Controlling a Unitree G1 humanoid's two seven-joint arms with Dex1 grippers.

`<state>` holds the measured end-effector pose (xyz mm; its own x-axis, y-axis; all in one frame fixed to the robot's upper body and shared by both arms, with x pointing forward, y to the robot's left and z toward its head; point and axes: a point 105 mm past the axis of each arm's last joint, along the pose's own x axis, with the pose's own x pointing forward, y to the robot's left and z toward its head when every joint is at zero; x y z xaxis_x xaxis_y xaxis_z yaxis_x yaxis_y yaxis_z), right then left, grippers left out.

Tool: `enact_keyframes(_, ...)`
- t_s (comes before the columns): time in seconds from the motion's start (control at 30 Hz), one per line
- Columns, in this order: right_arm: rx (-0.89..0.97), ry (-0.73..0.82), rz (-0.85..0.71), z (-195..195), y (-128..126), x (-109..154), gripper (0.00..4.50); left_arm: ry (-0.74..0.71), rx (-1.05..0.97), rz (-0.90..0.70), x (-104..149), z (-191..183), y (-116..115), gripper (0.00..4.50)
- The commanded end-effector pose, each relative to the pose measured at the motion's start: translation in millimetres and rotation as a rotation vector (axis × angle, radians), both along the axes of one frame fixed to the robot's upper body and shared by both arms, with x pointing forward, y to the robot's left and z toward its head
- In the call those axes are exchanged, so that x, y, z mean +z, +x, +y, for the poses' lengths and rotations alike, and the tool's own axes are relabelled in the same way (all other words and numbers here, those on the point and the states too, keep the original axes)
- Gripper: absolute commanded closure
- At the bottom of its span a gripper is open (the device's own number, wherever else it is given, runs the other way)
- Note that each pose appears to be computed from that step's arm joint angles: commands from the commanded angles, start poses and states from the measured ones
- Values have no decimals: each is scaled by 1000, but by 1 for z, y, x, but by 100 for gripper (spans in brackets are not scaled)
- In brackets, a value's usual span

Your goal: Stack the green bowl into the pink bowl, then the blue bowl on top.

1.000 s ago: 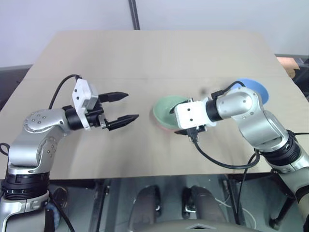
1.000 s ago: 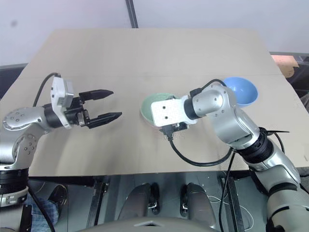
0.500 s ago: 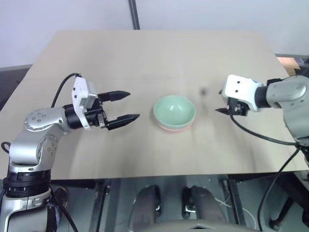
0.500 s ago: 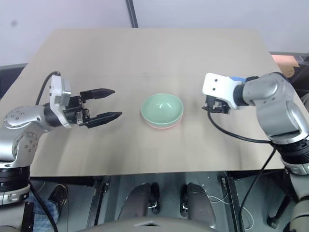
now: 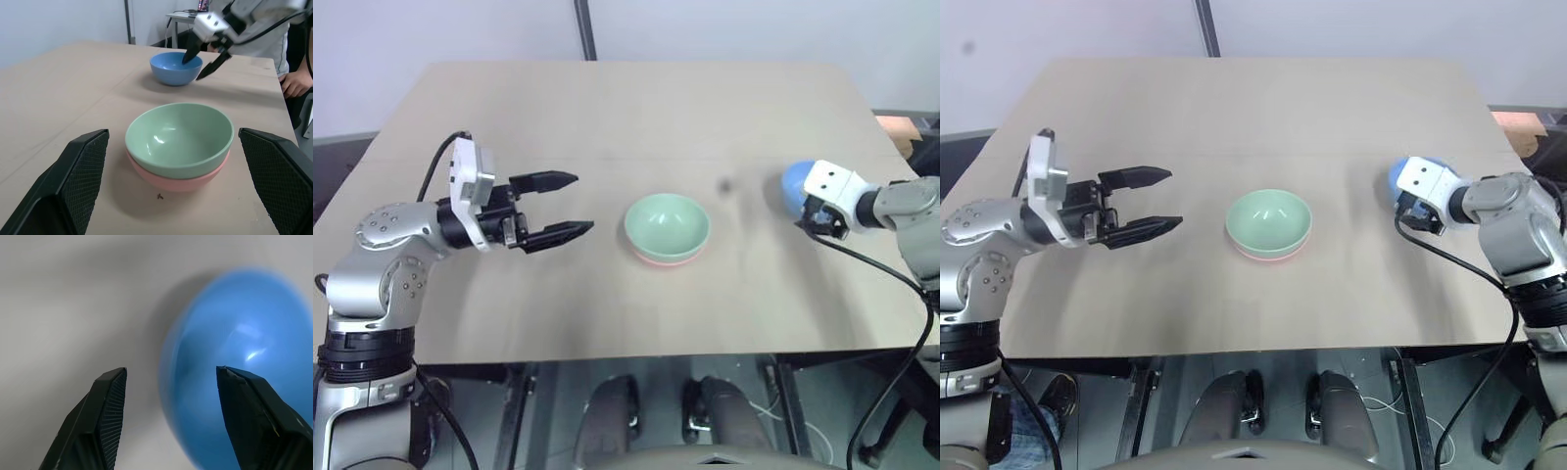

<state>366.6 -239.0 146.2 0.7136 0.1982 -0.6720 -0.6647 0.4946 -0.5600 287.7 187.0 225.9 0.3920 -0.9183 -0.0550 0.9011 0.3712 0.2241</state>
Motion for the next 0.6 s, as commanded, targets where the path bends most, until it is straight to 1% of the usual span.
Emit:
enact_keyframes(0.03,6,-8,-48,-2,9,5,181,1,-3,-57,14,3,-4,0)
enact_keyframes(0.07,11,-9,-43,-2,10,3,193,2,-4,-56,14,3,-5,0)
enact_keyframes(0.17,21,-10,-38,-1,12,-2,333,6,-5,-54,14,5,-7,0)
enact_keyframes(0.2,24,-9,-38,0,13,-3,392,8,-5,-54,14,5,-8,0)
enact_keyframes(0.23,29,-7,-38,0,13,-3,428,10,-4,-52,13,5,-9,0)
enact_keyframes(0.27,32,-6,-38,1,14,-3,443,11,-3,-51,13,6,-9,0)
enact_keyframes(0.4,60,-4,-46,6,15,-1,443,14,4,-50,11,7,-10,0)
enact_keyframes(0.5,99,2,-68,15,14,8,443,14,7,-50,11,7,-11,0)
enact_keyframes(0.6,266,17,-139,53,7,38,443,19,9,-46,9,9,-11,0)
